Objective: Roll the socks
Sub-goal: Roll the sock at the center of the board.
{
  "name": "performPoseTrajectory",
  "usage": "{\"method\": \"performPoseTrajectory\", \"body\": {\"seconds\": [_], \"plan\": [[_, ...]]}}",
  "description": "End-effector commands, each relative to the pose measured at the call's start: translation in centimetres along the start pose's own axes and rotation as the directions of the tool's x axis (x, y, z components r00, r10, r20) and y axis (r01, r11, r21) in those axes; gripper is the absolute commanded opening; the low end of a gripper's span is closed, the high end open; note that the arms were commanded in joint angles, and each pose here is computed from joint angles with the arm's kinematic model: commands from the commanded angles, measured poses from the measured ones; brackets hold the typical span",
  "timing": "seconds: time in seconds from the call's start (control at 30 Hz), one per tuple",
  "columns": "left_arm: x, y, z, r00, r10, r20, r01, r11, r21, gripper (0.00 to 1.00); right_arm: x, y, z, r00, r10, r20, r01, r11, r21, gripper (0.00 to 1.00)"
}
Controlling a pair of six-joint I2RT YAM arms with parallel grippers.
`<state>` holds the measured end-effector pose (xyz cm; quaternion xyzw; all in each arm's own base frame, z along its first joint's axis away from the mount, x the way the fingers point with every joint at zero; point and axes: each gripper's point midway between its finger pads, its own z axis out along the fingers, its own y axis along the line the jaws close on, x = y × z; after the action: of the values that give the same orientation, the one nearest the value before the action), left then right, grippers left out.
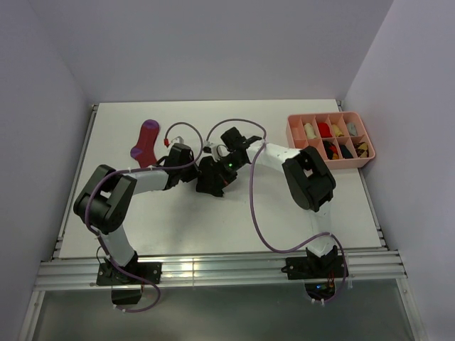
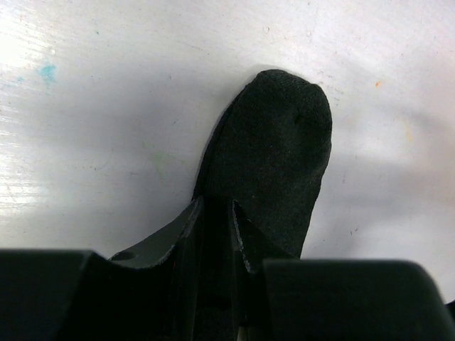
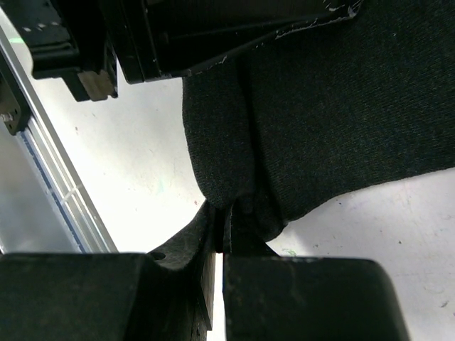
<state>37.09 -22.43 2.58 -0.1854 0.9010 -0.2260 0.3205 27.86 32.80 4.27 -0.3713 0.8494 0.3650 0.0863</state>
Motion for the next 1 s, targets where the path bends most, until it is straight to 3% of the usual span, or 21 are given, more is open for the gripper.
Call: {"method": "performPoseTrajectory", "body": {"seconds": [0.0,0.4,0.97], "plan": [[0.5,0.3,0.2,0.999,0.047,-0.014,-0.047,0.999,-0.015,0.25,-0.7,0.2,-0.1,1.0,-0.03,-0.009,0.03,1.0,0.002,0.0],[0.3,-0.2,-0.2,0.995,0.104,0.009,-0.104,0.994,0.032,0.27,1.9,-2.4,2.0,0.996,0.028,-0.079,-0.029,0.999,-0.016,0.0],[0.8,-1.0,-0.1,0.985,0.172,0.019,-0.173,0.985,0.027,0.27,-0.8,-1.3,-0.7,0.999,-0.02,-0.035,0.021,1.0,0.011,0.0]]}}
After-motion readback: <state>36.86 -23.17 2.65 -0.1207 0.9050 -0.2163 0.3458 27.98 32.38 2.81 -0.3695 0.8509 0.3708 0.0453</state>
